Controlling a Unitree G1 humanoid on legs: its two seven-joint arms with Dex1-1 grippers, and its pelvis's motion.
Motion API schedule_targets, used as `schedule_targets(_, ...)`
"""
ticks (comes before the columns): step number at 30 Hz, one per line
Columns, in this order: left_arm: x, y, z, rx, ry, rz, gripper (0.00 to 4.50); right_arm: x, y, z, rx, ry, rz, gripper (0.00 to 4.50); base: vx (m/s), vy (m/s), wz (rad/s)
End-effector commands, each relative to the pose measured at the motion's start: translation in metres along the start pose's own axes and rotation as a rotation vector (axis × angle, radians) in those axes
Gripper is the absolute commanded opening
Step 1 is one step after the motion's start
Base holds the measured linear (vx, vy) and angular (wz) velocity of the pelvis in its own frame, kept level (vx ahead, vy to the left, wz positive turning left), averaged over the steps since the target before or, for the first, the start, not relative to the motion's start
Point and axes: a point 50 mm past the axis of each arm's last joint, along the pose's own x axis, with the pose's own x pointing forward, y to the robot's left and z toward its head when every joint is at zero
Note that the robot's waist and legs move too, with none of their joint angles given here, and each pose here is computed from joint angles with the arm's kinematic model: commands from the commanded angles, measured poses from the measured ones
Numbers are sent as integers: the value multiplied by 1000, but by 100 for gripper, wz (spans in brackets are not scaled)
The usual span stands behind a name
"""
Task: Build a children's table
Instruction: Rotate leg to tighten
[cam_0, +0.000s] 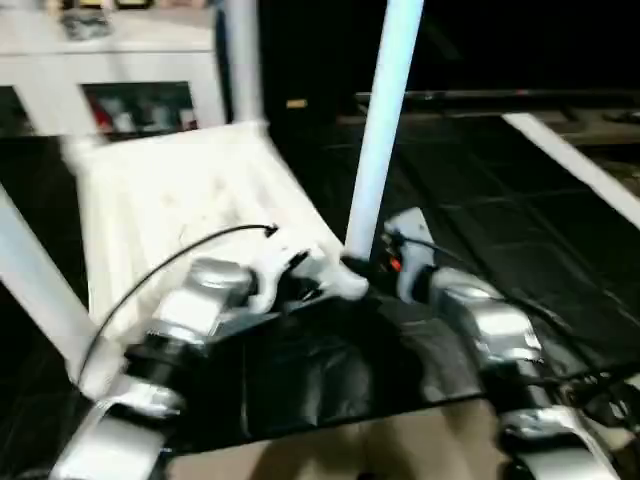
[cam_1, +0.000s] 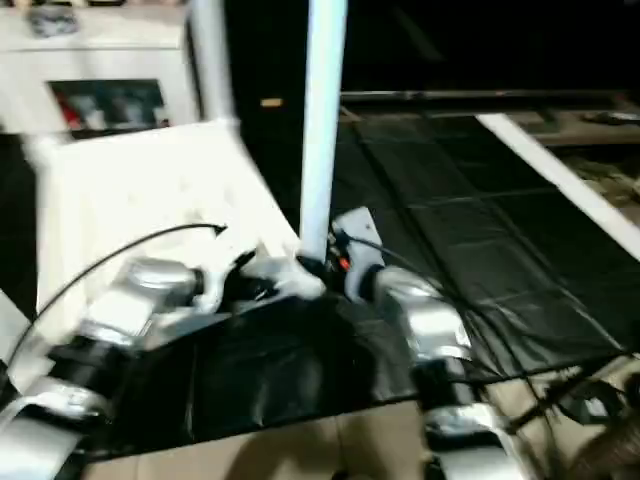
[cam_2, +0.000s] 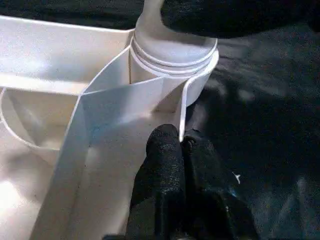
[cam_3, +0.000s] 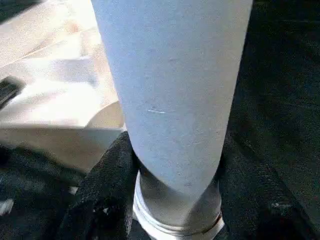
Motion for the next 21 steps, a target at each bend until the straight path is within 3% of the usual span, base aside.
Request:
schedule_targets(1,18,-27,42,65,-130,-51,0,24,53,-7,16,50,174,196,0,0,0)
schedule_targets(3,16,-27,42,76,-132,-55,0,24,54,-6,22,37,184,196,0,0,0)
schedule_targets(4,16,-27,41,79,-130,-55,0,24,55,-6,20,33,185,250,0,0,0)
schedule_targets(5,14,-27,40,88,-127,-61,0,23,54,-5,28,20,188,263,0,0,0)
schedule_targets(8,11,-25,38,100,-124,-67,0,21,53,-3,44,-2,198,263,0,0,0)
schedule_targets(12,1,-19,31,125,-116,-116,0,6,38,2,26,-59,254,320,0,0,0)
schedule_targets(21,-18,-12,14,228,-61,-274,0,-34,-5,0,-88,-36,370,397,16,-30,2)
